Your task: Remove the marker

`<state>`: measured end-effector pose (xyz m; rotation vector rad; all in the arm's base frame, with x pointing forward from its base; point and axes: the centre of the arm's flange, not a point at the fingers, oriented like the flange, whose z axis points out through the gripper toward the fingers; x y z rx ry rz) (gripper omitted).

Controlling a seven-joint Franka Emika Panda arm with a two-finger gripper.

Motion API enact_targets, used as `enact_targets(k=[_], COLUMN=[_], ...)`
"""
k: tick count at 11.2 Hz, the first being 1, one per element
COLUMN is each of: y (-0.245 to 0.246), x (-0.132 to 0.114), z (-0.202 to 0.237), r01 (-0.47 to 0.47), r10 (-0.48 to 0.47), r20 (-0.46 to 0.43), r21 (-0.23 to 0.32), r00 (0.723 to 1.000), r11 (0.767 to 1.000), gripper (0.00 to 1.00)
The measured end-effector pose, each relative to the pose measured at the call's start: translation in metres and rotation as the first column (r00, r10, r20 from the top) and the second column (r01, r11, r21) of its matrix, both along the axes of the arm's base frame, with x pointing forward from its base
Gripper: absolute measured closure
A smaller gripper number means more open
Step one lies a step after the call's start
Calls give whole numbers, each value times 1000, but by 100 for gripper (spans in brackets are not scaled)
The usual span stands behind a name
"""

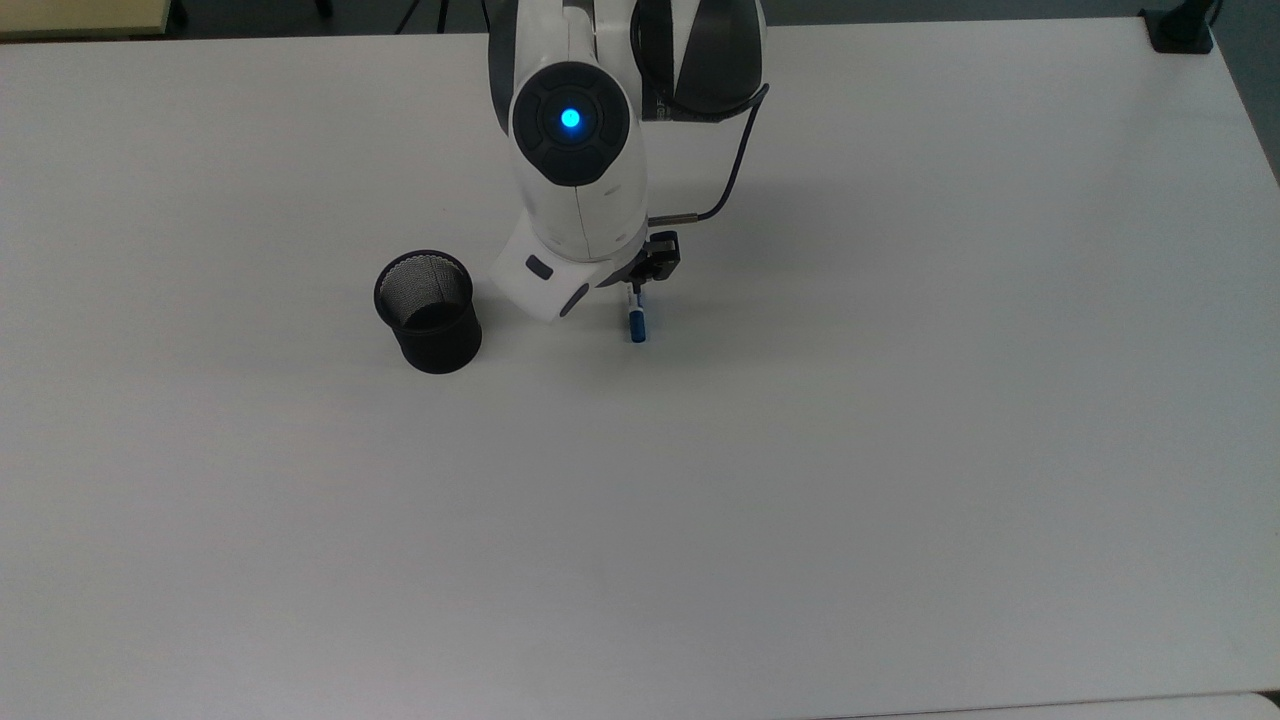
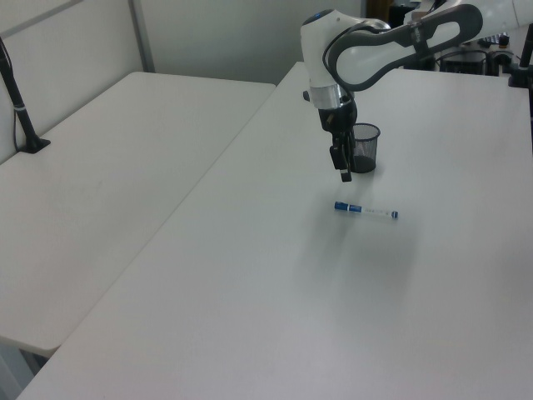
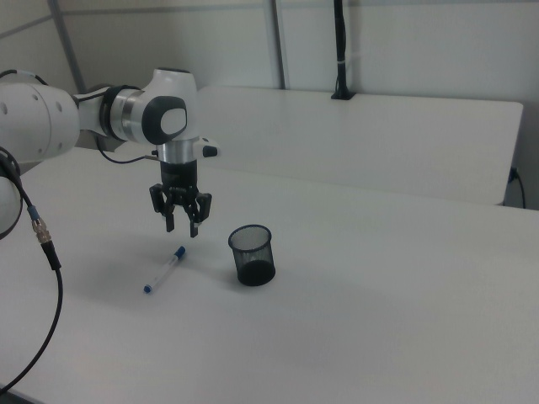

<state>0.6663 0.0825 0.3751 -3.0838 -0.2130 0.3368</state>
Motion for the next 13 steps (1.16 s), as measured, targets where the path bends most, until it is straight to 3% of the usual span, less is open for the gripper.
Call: enact_targets(k=[2, 3, 8, 13], y=[-5, -11, -72, -99], x=[1, -2, -58, -95], z=[28, 53, 180, 207], r01=[15, 26, 123, 166], r10=[-14, -24, -119, -164], r20=[49, 85, 188, 210], r21=[-21, -18, -6, 8], r00=[999, 996, 975, 964], r11=[1000, 1000, 992, 986], gripper=[8, 0, 0, 0])
